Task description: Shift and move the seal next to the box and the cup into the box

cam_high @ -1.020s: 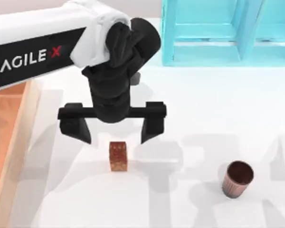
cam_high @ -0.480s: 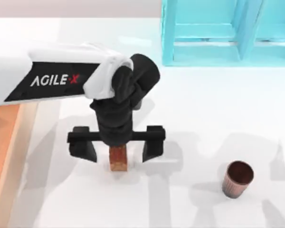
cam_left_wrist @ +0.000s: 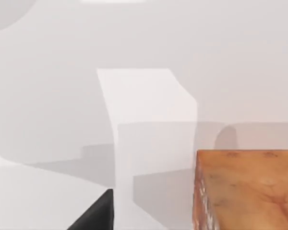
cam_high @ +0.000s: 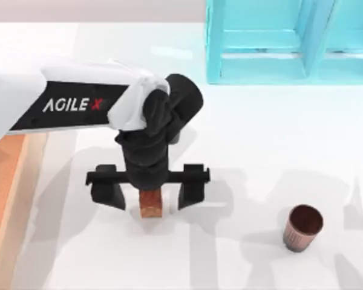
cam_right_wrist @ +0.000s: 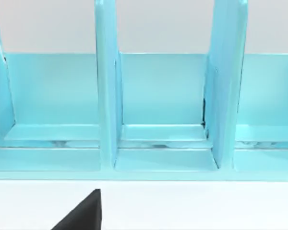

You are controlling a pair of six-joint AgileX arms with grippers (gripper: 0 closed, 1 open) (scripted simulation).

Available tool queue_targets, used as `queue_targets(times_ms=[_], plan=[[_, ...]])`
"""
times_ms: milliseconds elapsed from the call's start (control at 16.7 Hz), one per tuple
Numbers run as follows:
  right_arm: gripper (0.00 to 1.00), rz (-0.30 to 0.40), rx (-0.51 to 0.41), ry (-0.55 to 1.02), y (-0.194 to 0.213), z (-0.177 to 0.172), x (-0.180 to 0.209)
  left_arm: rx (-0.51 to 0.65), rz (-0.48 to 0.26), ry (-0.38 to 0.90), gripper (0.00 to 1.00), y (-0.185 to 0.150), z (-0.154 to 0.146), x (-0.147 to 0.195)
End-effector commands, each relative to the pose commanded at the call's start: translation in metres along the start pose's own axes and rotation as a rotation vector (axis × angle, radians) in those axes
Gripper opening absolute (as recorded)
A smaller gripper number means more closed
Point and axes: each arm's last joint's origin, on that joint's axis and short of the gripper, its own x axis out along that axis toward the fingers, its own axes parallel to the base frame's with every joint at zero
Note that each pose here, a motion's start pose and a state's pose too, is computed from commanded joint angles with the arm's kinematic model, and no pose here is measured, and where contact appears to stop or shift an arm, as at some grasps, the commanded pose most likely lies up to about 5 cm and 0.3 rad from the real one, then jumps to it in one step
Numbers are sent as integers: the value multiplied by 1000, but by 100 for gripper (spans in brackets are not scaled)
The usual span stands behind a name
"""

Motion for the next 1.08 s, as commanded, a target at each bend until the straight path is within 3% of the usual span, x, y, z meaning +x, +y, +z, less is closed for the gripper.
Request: queue_targets(times_ms=[600,1080], plan=[[100,0,0,0,0,0,0,0,0,0,2,0,0,0],[100,0,0,0,0,0,0,0,0,0,0,0,0,0]])
